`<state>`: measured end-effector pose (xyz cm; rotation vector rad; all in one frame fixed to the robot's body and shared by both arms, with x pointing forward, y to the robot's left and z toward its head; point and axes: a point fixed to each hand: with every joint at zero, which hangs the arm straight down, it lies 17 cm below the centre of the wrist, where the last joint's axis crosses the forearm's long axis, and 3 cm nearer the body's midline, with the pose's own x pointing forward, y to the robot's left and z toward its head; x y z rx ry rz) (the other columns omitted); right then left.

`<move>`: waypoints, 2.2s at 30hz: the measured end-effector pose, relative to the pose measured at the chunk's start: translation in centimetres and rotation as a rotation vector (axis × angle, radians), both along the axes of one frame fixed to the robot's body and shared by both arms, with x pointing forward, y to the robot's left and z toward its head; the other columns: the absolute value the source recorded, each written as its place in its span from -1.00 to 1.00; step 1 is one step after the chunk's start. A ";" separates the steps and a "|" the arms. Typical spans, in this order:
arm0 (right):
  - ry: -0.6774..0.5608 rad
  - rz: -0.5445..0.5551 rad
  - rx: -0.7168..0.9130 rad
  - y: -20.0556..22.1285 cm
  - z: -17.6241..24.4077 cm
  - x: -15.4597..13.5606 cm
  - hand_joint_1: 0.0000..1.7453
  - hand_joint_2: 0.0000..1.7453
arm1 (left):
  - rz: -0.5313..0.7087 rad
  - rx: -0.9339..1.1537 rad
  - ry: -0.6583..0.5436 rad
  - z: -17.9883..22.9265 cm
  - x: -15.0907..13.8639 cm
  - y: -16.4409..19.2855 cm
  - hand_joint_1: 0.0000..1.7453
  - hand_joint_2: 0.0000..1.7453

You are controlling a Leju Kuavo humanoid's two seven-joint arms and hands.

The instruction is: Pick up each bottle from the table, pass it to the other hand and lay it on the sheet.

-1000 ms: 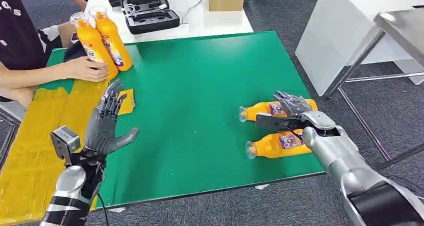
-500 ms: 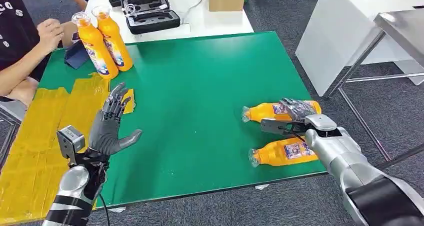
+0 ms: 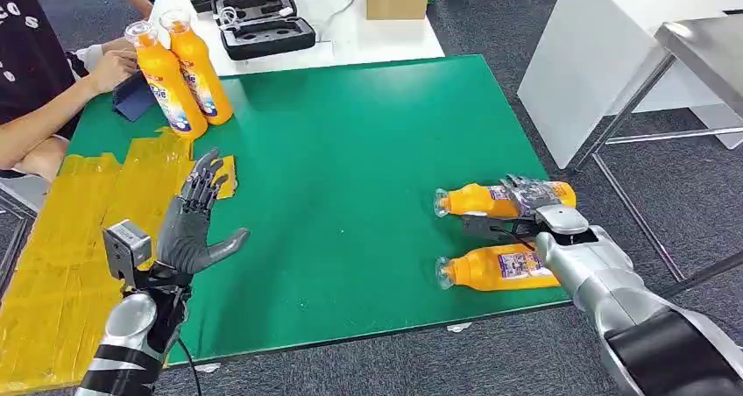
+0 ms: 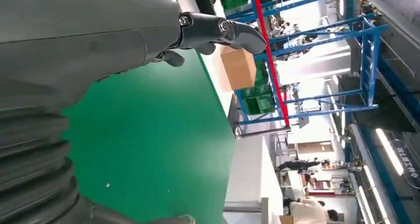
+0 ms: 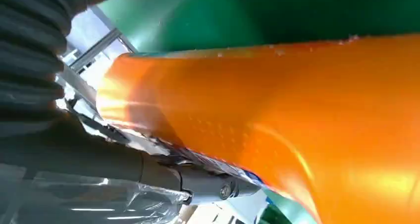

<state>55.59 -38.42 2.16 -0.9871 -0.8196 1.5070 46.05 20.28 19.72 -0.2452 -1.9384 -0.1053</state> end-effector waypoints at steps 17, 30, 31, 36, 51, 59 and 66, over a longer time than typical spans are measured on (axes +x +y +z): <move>0.027 0.033 -0.085 1.2 -0.8 -0.1 1.00 1.00 | 0.016 -0.007 0.020 -0.6 0.0 0.4 -1.00 1.00; -0.521 0.082 0.066 7.1 7.3 2.2 1.00 1.00 | 0.003 0.057 0.032 -0.7 -0.1 -0.8 -1.00 1.00; -0.583 0.090 0.084 7.8 8.5 2.1 1.00 1.00 | -0.002 0.066 0.031 -0.6 -0.1 -1.1 -1.00 1.00; -0.785 0.166 0.081 12.1 13.3 1.0 1.00 1.00 | -0.036 0.095 0.015 0.2 -0.2 -2.7 -1.00 1.00; -0.844 0.050 1.049 18.6 18.4 -2.2 1.00 1.00 | -0.106 0.098 -0.022 3.0 0.3 -5.4 -1.00 1.00; -0.649 0.031 1.397 23.0 17.5 -2.0 1.00 1.00 | -0.142 0.077 -0.052 4.7 1.0 -6.6 -1.00 1.00; -0.627 0.031 1.428 24.2 17.6 -1.8 1.00 1.00 | -0.152 0.084 -0.047 4.5 1.4 -7.0 -1.00 1.00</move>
